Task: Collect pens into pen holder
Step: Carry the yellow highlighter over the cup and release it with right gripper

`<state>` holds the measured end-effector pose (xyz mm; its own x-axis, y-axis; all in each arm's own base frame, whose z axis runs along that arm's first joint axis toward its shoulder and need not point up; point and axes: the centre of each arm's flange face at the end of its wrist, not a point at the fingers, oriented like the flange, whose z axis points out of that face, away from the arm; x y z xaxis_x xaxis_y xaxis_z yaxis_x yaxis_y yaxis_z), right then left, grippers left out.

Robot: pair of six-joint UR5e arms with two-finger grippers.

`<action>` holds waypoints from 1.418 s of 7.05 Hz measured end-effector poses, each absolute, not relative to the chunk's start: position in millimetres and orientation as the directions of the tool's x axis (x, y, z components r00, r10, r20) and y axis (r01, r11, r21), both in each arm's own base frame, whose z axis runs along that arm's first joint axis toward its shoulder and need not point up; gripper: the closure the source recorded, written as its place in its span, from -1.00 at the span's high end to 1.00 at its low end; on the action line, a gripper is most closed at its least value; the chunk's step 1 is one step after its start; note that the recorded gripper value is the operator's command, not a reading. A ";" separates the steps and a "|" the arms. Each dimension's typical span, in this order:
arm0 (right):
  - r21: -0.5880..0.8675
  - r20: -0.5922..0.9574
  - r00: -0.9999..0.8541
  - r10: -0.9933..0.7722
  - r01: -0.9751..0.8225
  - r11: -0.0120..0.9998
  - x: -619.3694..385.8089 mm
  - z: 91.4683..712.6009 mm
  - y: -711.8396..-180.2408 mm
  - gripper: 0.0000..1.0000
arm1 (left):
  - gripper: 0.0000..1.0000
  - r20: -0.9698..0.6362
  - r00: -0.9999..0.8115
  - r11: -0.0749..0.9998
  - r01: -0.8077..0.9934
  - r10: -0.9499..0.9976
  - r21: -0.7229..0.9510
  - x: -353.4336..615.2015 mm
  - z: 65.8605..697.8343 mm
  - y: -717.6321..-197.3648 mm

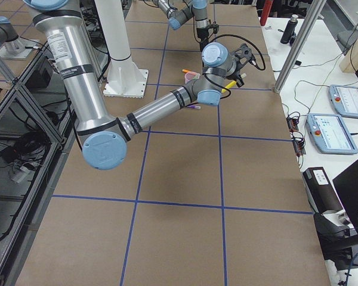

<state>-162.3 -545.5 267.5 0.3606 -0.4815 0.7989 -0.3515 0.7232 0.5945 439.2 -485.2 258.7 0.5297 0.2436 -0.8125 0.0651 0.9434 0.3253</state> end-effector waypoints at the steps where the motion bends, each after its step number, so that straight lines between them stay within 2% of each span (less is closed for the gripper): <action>1: 0.583 0.812 0.330 -0.482 -0.407 0.703 -213.8 242.1 -529.4 -1.00 | 0.99 -0.798 0.543 0.940 0.048 0.260 0.339 438.6 269.6 -486.1; 3: 0.571 0.820 0.299 -0.489 -0.488 0.660 -306.4 204.4 -490.4 -1.00 | 0.99 -0.782 0.564 0.940 0.031 0.264 0.339 440.9 286.3 -490.0; 5: 0.570 0.819 0.311 -0.483 -0.533 0.625 -381.5 192.2 -445.7 -1.00 | 0.99 -0.768 0.582 0.940 0.016 0.267 0.339 443.9 298.6 -495.9; 8: 0.598 0.800 0.349 -0.488 -0.517 0.612 -455.0 200.1 -389.6 -1.00 | 0.99 -0.760 0.592 0.941 0.009 0.268 0.339 444.8 306.2 -500.1; 10: 0.619 0.785 0.376 -0.493 -0.502 0.604 -478.0 208.1 -371.3 -1.00 | 0.99 -0.757 0.596 0.940 0.010 0.268 0.340 443.4 308.1 -502.8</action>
<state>-478.0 -371.3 208.1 0.3758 -0.4926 0.7849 -0.5016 0.6041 0.6192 443.4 -502.8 308.1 0.5959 0.2675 -0.7572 0.0096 0.9404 0.3399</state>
